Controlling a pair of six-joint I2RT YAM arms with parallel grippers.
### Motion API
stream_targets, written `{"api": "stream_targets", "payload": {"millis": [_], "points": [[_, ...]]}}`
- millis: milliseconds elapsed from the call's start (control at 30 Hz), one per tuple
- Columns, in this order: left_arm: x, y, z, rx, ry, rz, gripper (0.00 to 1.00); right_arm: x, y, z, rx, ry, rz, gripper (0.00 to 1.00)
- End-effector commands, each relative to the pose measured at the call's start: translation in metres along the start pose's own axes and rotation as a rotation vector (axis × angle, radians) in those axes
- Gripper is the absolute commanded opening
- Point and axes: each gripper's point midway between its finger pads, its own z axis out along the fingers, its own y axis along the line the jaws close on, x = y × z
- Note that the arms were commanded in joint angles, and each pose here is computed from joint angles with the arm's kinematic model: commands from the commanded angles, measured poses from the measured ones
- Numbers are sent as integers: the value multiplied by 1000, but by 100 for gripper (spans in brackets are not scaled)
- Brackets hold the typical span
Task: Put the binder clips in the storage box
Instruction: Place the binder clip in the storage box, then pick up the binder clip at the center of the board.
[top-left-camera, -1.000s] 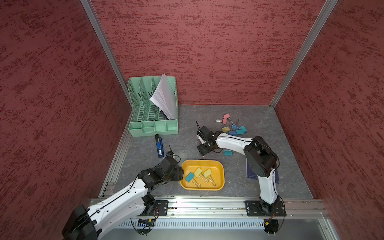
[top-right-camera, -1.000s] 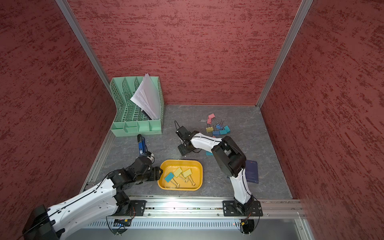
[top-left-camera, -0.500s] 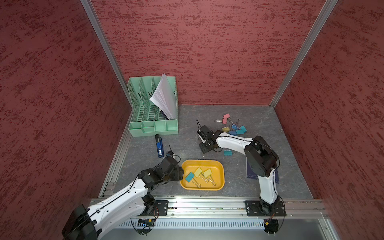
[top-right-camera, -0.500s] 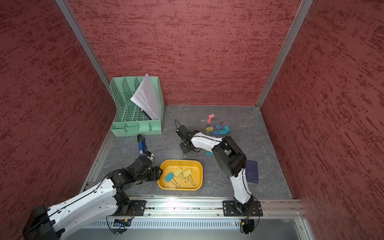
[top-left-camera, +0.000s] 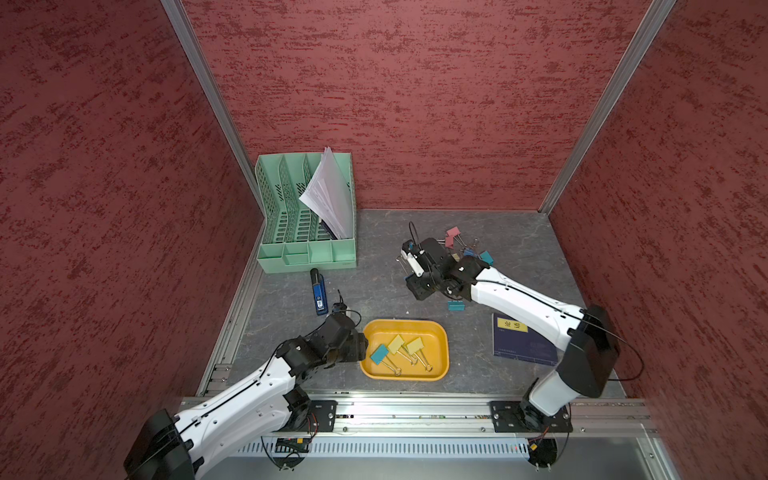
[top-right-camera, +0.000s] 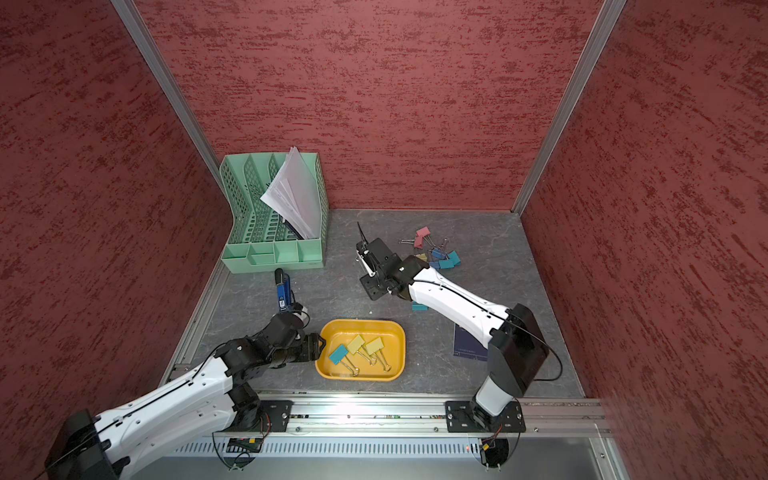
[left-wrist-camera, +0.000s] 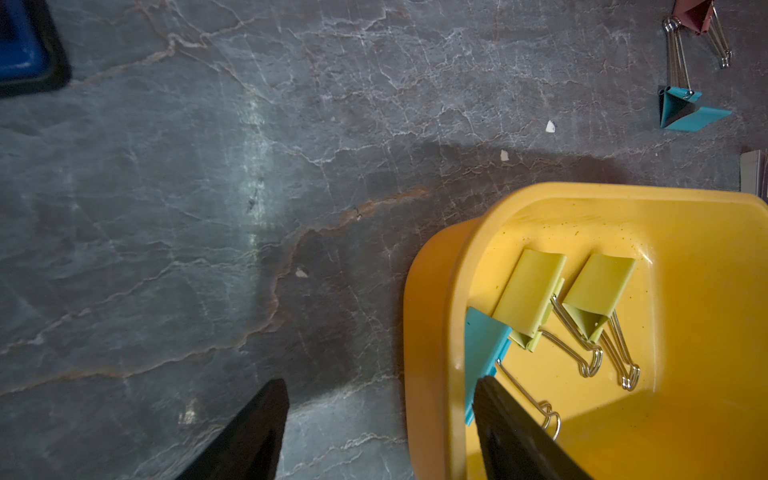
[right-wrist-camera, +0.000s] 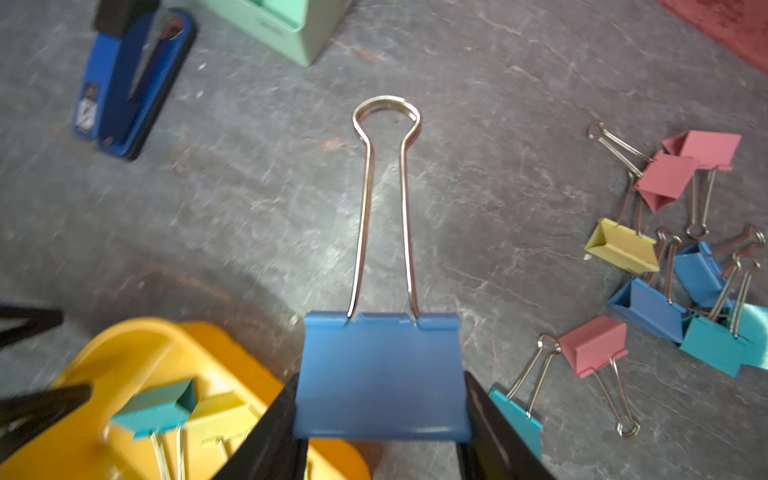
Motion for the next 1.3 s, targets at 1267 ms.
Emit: {"api": "stream_targets", "payload": {"millis": [1267], "points": [[-2,-4,-1,21,-18,15,75,166,42,-12,-45,351,-7,84]]}}
